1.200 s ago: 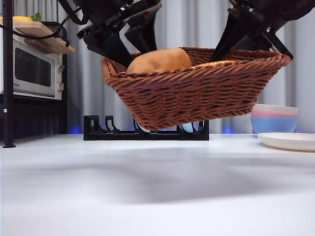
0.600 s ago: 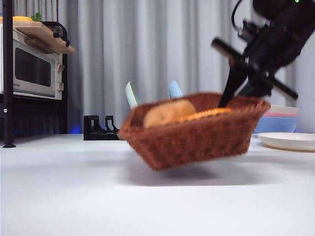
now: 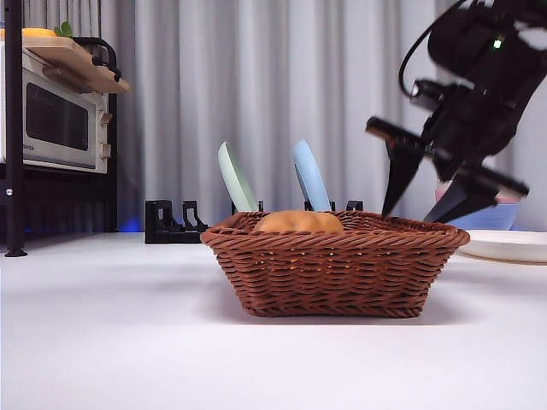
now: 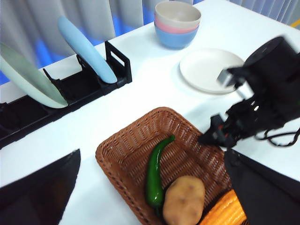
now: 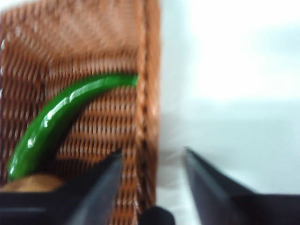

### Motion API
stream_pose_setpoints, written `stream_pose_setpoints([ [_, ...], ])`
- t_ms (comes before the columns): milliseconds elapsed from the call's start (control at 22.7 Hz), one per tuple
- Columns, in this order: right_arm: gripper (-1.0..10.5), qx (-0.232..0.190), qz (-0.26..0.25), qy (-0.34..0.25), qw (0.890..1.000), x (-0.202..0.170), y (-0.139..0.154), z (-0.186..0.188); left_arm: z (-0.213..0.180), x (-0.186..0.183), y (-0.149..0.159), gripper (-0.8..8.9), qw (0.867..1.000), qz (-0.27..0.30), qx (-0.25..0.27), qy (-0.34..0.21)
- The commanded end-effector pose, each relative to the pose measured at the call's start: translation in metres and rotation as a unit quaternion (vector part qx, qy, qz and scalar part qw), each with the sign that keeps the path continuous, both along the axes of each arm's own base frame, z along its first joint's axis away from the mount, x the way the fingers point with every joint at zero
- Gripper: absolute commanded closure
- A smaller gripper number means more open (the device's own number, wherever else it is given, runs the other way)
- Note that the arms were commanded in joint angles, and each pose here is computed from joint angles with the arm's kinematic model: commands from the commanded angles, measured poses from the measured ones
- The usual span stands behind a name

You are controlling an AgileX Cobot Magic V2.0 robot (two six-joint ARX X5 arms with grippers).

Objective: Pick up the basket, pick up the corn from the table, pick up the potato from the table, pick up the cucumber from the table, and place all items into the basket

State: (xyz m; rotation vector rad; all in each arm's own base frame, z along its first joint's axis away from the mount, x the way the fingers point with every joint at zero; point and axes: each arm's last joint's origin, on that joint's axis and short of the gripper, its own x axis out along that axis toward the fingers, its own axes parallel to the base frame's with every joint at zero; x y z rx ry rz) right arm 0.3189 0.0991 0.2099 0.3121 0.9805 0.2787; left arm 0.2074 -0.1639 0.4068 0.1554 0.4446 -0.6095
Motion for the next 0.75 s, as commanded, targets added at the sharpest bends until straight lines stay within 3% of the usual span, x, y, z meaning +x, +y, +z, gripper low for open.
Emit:
stream_pose_setpoints([
  [44,4.1,-0.016,0.028,-0.049,0.998,-0.007,-0.003,0.021,-0.003,0.001,0.001,2.84,1.0,0.001,0.018,-0.002],
  [132,4.1,-0.02,0.046,-0.094,0.994,-0.018,-0.006,0.044,-0.004,-0.001,0.005,3.53,0.998,0.029,0.047,-0.005],
  [221,4.2,-0.024,0.066,-0.142,0.987,-0.035,-0.01,0.071,-0.008,-0.003,0.008,5.55,0.996,0.026,0.089,0.002],
  [265,4.8,-0.031,0.08,-0.165,0.983,-0.045,-0.011,0.083,-0.011,-0.005,0.009,6.53,0.995,0.023,0.101,0.013],
  [353,7.2,-0.044,0.099,-0.197,0.974,-0.063,-0.014,0.101,-0.015,-0.007,0.011,8.26,0.992,0.015,0.125,0.027],
  [485,9.7,-0.052,0.112,-0.223,0.967,-0.082,-0.019,0.117,-0.016,-0.01,0.013,8.21,0.989,0.013,0.14,0.036],
  [750,9.6,-0.064,0.137,-0.28,0.948,-0.119,-0.025,0.138,-0.013,-0.023,0.023,8.21,0.99,0.012,0.135,0.026],
])
